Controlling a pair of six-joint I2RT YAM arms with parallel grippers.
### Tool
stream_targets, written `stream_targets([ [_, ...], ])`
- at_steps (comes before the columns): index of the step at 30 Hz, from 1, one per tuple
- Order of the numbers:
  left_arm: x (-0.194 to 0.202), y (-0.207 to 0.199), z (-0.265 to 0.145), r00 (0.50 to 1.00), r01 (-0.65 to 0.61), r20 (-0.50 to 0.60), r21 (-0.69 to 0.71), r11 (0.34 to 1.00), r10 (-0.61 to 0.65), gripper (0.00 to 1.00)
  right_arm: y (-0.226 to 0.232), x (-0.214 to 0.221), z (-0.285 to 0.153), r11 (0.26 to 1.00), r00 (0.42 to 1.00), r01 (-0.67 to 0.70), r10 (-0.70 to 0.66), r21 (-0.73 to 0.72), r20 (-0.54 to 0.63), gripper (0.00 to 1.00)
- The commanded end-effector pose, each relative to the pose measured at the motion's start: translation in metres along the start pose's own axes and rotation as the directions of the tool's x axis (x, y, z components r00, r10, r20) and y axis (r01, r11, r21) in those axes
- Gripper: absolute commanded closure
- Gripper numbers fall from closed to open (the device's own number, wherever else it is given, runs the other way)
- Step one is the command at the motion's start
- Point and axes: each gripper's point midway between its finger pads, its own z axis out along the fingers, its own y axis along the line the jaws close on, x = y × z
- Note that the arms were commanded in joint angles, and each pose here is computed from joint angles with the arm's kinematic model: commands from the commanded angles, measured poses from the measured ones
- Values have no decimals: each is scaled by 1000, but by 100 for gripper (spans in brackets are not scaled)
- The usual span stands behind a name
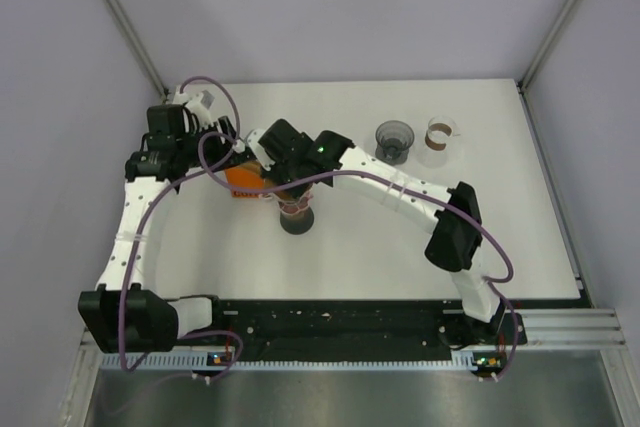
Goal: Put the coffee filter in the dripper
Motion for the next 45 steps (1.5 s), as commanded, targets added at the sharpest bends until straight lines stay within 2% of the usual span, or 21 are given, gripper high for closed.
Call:
stream_targets([
  [1,-18,-45,-35,987,-133,107,137,982,119,39,3,-4,-3,1000,1000,-9,9,-27,14,100],
  [7,12,-42,-28,995,-98,14,190,977,97,39,-1,2,11,998,999,-47,46,-47,-8,100],
  [10,23,-54,-27,994,-96,-24,293,951,107,36,-1,4,15,998,999,-50,49,-45,-16,100],
  [15,22,-53,-23,995,-81,-36,299,951,96,38,0,11,20,998,998,-53,51,-46,-36,100],
  [23,42,-52,-6,992,102,-106,398,912,-65,39,1,14,23,993,995,-91,88,-77,-45,100],
  [30,23,-32,-19,991,134,-51,382,914,-123,37,-3,18,25,992,993,-106,103,-68,-55,100],
  [36,37,-27,-24,990,136,-93,398,907,-107,35,-4,17,26,992,993,-107,104,-66,-52,100],
  [40,39,-40,-37,997,71,-43,436,897,-58,30,-5,17,26,992,993,-110,107,-66,-52,100],
  [43,42,-36,-35,998,64,-27,405,912,-58,29,-4,17,26,992,993,-109,105,-70,-52,100],
  [45,46,-24,-26,994,105,-47,359,927,-94,32,-4,16,26,991,993,-109,105,-74,-50,100],
])
